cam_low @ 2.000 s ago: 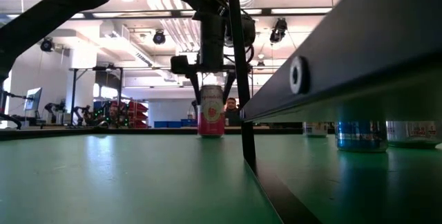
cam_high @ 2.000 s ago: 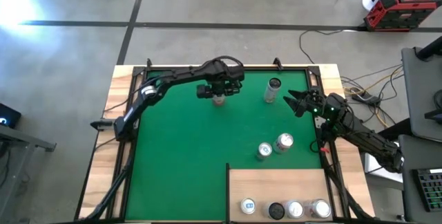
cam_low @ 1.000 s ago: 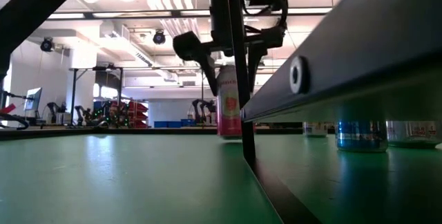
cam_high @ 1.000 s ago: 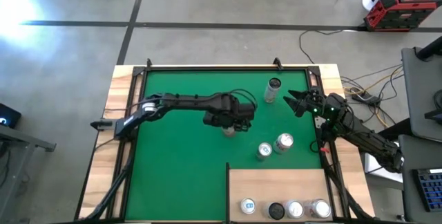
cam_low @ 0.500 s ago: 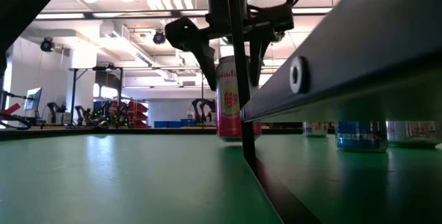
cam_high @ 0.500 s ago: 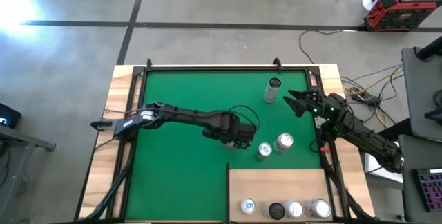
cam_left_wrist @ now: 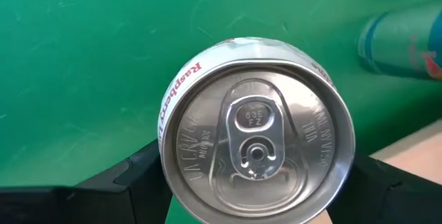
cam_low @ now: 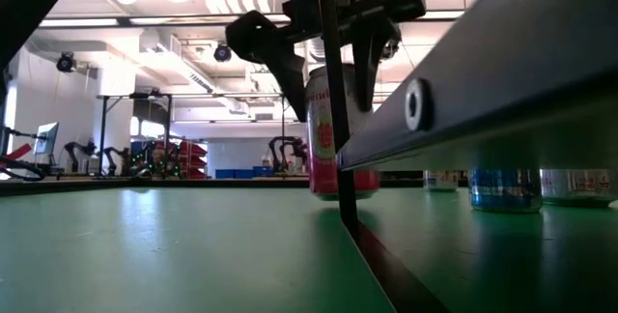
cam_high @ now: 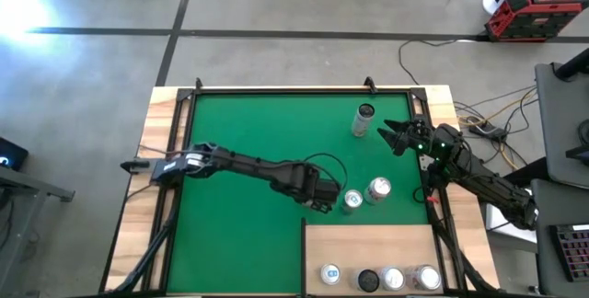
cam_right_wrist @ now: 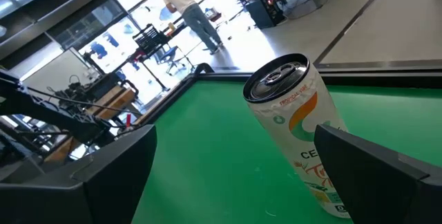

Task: Place canned beverage on shelf
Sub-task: Move the pink-white soda can near the shelf

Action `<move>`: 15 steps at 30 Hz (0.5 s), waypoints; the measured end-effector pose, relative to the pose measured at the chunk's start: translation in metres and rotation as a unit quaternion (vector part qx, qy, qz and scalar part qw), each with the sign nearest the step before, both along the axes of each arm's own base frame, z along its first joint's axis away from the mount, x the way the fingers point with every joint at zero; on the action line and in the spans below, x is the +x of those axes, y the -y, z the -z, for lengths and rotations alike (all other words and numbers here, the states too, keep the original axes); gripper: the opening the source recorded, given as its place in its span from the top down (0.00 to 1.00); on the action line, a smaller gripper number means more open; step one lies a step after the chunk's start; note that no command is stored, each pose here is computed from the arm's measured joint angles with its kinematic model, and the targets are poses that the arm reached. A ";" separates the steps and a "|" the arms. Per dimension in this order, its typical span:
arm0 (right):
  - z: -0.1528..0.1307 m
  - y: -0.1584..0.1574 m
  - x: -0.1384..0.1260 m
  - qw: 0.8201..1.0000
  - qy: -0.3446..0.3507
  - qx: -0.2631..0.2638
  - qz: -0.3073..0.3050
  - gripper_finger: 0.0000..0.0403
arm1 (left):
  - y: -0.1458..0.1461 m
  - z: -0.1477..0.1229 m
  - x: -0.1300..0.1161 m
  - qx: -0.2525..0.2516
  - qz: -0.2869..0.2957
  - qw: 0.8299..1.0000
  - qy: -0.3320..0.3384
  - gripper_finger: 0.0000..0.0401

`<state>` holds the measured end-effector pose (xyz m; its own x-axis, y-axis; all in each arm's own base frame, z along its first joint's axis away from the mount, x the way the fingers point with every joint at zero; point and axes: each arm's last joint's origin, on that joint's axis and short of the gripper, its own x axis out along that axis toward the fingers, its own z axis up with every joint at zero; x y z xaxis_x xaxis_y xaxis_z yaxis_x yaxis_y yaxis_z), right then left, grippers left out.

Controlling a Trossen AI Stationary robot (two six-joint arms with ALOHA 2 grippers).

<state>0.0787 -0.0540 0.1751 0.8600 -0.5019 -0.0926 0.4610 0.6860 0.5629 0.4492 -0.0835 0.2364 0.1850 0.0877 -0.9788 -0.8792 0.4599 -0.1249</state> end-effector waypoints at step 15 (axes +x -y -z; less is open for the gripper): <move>0.000 0.000 0.000 1.000 0.000 0.000 0.000 0.05 | 0.004 0.001 0.001 0.013 0.010 1.000 0.009 0.30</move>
